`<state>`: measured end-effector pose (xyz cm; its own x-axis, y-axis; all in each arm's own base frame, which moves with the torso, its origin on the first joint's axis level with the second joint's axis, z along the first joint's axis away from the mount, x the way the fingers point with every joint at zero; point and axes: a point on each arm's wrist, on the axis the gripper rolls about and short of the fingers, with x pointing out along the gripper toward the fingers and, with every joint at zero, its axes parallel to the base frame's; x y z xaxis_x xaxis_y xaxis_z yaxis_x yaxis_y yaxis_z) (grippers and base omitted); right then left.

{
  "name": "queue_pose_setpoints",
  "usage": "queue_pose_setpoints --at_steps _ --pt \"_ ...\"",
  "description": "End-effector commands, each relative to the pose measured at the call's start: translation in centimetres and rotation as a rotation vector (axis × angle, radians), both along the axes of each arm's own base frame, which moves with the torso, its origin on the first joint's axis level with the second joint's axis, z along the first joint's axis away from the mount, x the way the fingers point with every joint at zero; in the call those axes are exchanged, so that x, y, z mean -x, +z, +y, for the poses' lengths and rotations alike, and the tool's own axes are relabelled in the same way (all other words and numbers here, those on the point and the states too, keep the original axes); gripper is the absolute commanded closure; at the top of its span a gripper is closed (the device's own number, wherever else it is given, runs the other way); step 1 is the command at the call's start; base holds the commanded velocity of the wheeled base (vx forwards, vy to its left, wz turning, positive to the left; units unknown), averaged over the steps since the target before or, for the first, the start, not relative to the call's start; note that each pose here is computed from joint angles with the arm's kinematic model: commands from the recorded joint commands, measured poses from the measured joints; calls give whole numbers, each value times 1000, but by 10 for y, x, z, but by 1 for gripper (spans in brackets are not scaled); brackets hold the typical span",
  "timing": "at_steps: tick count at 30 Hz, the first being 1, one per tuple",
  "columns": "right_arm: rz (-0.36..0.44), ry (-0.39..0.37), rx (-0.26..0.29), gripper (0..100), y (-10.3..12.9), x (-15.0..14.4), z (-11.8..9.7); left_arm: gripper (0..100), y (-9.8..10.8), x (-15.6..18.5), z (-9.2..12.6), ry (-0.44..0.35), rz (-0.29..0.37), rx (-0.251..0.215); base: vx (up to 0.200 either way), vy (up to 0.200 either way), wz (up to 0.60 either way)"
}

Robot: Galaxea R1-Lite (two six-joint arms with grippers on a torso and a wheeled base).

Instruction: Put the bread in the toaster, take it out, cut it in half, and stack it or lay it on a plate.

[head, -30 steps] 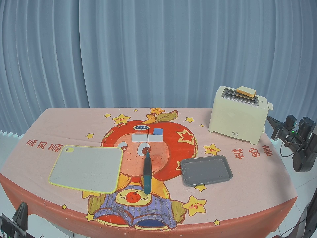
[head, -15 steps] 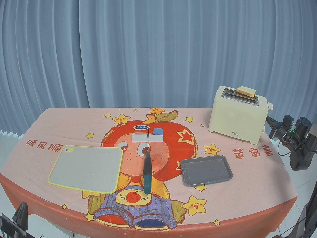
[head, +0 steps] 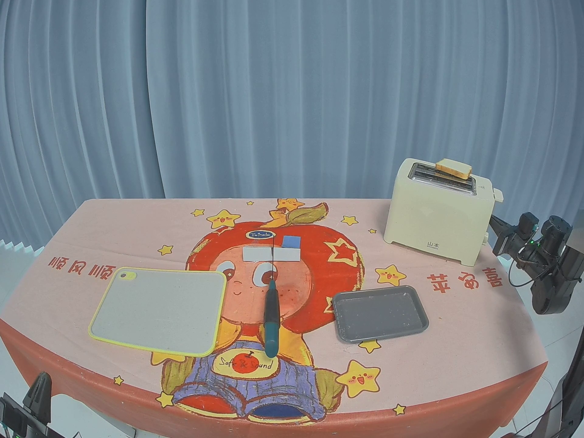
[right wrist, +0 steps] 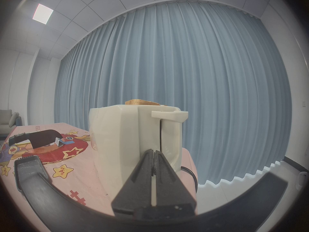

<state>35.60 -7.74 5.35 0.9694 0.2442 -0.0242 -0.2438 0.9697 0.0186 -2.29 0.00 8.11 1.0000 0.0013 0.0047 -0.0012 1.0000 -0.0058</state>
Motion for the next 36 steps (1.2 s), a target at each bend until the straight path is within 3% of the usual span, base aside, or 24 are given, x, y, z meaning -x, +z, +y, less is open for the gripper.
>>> queue_pose_setpoints --at_steps 1,16,31,36 --pt "9 5 -1 100 0 5 2 100 -5 0 0 0 2 0 0 0 0" --pt "39 67 -5 100 1 17 21 100 -5 0 0 0 0 0 0 0 0" --pt "104 179 -6 100 -7 30 61 100 -5 0 0 0 0 0 0 0 0" --pt "100 185 -5 100 9 51 64 100 -5 0 0 0 0 0 0 0 0"
